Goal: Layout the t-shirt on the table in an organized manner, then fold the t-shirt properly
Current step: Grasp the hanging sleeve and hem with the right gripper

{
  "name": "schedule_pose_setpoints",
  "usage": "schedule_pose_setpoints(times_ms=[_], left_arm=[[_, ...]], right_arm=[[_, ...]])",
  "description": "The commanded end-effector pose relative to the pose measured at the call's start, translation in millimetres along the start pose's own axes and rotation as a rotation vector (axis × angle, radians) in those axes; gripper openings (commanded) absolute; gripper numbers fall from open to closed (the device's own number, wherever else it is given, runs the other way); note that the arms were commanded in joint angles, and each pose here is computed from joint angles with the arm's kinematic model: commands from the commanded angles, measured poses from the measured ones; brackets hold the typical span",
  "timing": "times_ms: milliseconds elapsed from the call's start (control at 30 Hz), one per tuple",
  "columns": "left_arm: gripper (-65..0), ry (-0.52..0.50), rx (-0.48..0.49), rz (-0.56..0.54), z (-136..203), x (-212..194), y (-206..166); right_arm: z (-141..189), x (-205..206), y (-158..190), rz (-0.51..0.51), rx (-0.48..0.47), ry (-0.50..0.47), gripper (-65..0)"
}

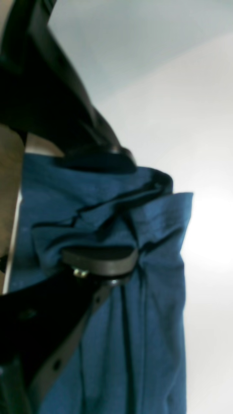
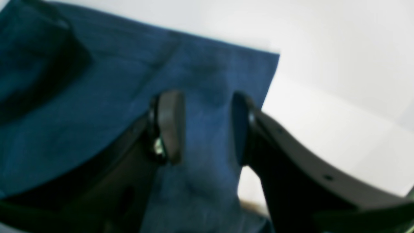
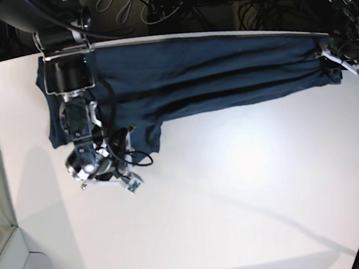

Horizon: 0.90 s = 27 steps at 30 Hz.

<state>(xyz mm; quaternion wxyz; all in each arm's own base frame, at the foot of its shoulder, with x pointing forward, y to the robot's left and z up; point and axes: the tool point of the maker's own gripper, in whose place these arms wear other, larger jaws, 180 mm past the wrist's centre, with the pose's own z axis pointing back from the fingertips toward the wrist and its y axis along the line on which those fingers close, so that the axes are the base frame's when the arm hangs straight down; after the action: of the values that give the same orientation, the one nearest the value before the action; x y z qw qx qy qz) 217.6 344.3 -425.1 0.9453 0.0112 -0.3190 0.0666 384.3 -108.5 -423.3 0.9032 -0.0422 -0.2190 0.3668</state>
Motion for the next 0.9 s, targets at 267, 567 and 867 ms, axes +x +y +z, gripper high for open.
schedule_pose_setpoints(times_ms=[267, 567, 867], left_arm=[[-32.1, -0.003, 0.01, -0.011, 3.0, 2.8, 2.9], [-32.1, -0.005, 0.008, -0.011, 2.6, 2.9, 2.4], [-32.1, -0.007, 0.005, -0.013, 2.1, 3.3, 1.3]], right_arm=[[-16.4, -32.9, 9.6, -0.006, 0.043, 0.058, -65.0], [29.9, -31.3, -7.3, 0.023, -0.107, -0.008, -65.0], [117.2, -22.8, -25.8, 0.035, -0.329, -0.068, -65.0]])
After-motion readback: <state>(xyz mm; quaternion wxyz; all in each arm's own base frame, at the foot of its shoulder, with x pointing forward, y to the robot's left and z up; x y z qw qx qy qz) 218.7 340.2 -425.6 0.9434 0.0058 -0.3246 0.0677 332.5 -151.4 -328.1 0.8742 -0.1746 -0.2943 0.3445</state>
